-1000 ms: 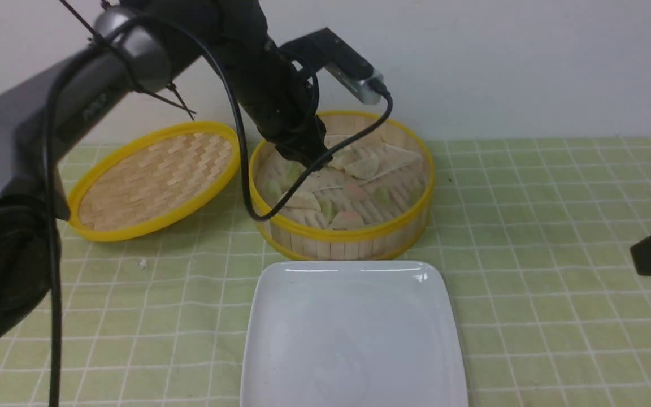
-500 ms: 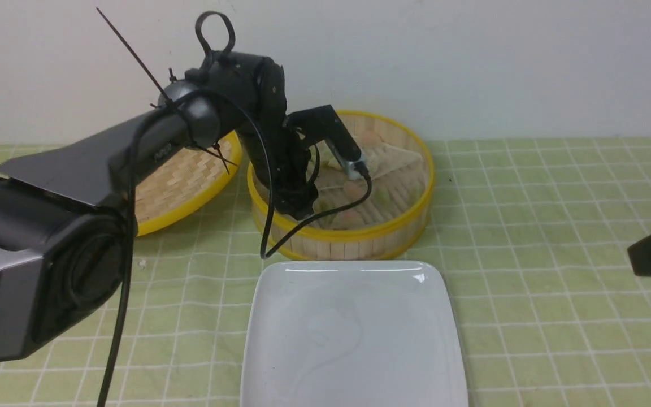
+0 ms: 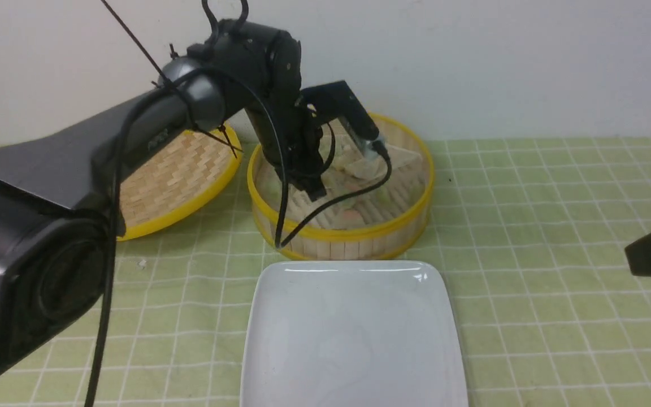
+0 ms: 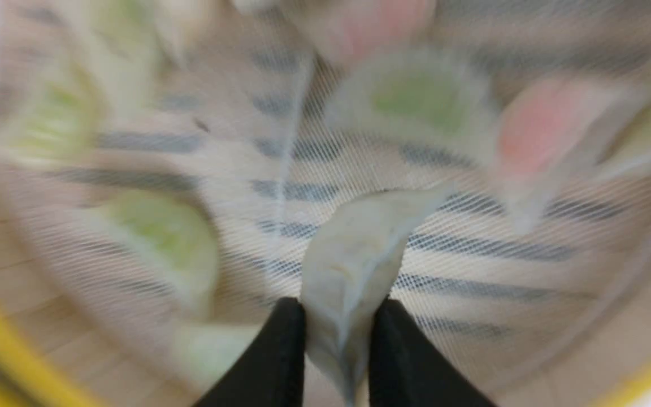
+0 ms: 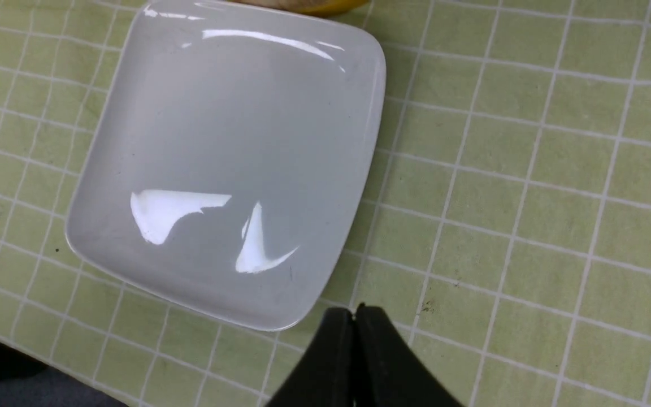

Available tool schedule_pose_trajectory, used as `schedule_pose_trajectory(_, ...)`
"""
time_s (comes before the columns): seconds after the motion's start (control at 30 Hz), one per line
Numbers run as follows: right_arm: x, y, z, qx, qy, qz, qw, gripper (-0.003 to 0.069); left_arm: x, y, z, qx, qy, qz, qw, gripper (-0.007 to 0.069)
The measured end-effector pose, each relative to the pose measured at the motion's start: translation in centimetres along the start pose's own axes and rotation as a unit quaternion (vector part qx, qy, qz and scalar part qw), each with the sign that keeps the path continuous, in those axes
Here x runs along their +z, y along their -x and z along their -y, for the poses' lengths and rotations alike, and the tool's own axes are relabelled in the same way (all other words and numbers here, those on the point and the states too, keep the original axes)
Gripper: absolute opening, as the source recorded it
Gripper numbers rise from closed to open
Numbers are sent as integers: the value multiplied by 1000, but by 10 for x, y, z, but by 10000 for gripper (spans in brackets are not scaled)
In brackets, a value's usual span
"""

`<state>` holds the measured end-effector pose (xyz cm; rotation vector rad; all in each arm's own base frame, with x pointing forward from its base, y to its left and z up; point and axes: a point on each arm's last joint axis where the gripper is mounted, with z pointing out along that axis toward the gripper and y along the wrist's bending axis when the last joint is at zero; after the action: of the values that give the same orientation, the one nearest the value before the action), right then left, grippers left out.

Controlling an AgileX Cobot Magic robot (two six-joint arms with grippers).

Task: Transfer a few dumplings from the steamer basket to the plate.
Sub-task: Use the left arm to grab a dumpling from the steamer, then use the left arm to put the dumpling into the plate

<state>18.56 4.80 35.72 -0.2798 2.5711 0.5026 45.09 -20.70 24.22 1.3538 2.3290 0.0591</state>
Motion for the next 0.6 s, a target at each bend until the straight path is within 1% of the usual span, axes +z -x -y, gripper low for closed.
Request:
schedule_pose_trajectory(0.07,0,0,-1,-1,4,1,1000,-15,-26,1,-1,-22,5,7,1000,120)
schedule_pose_trajectory(0.17,0,0,-2,0,10,2,1000,-15,-50,-2,1,-40,-4,-6,999,120)
schedule_pose_trajectory(0.23,0,1,-3,1,15,3,1000,-15,-67,-4,4,-52,-13,-11,998,120)
schedule_pose_trajectory(0.37,0,1,-3,2,19,6,1000,-15,-95,-7,16,-123,-49,13,991,120)
schedule_pose_trajectory(0.43,0,2,-3,1,17,11,1000,-15,-100,-13,29,-154,-82,11,985,120)
schedule_pose_trajectory(0.5,0,3,-3,2,17,16,1000,-15,-94,-26,51,-186,-124,-15,975,120)
schedule_pose_trajectory(0.6,0,4,-3,0,17,21,1000,-15,-71,-42,84,-191,-169,-76,964,120)
